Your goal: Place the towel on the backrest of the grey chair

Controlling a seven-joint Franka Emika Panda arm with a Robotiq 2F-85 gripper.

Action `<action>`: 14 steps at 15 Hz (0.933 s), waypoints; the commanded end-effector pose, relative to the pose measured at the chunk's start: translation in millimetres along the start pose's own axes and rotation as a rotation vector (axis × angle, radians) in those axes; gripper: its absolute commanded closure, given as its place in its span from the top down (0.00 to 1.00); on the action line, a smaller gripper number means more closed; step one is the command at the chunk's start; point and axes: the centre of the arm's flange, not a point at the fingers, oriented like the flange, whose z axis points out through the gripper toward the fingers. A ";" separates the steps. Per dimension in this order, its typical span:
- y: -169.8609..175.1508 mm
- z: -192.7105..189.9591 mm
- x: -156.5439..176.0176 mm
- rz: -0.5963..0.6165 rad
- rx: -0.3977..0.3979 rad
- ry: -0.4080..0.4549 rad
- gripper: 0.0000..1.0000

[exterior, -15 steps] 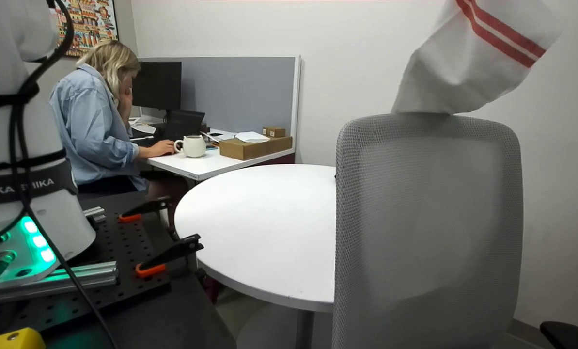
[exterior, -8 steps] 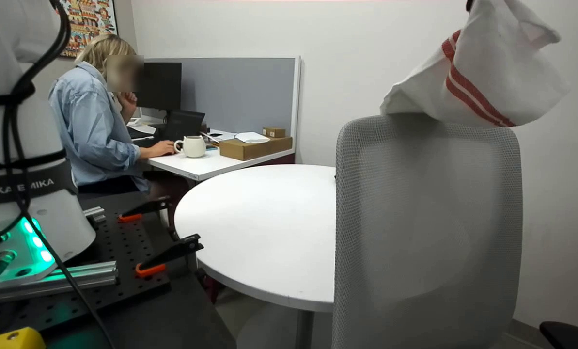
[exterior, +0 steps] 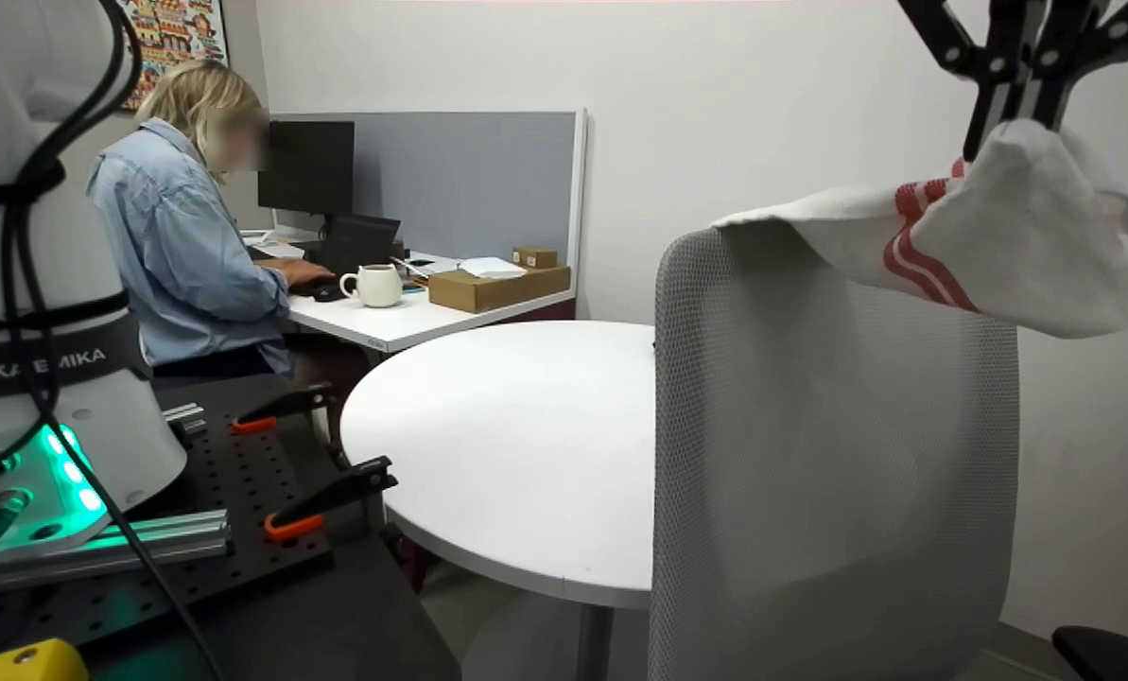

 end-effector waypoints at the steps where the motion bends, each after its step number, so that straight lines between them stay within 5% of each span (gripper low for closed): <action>1: 2.6 7.5 5.8 0.033 -0.046 -0.026 0.34; 10: -21.1 -2.3 32.0 0.005 -0.049 0.018 0.99; 14: -24.6 -7.3 34.0 0.017 -0.046 0.056 1.00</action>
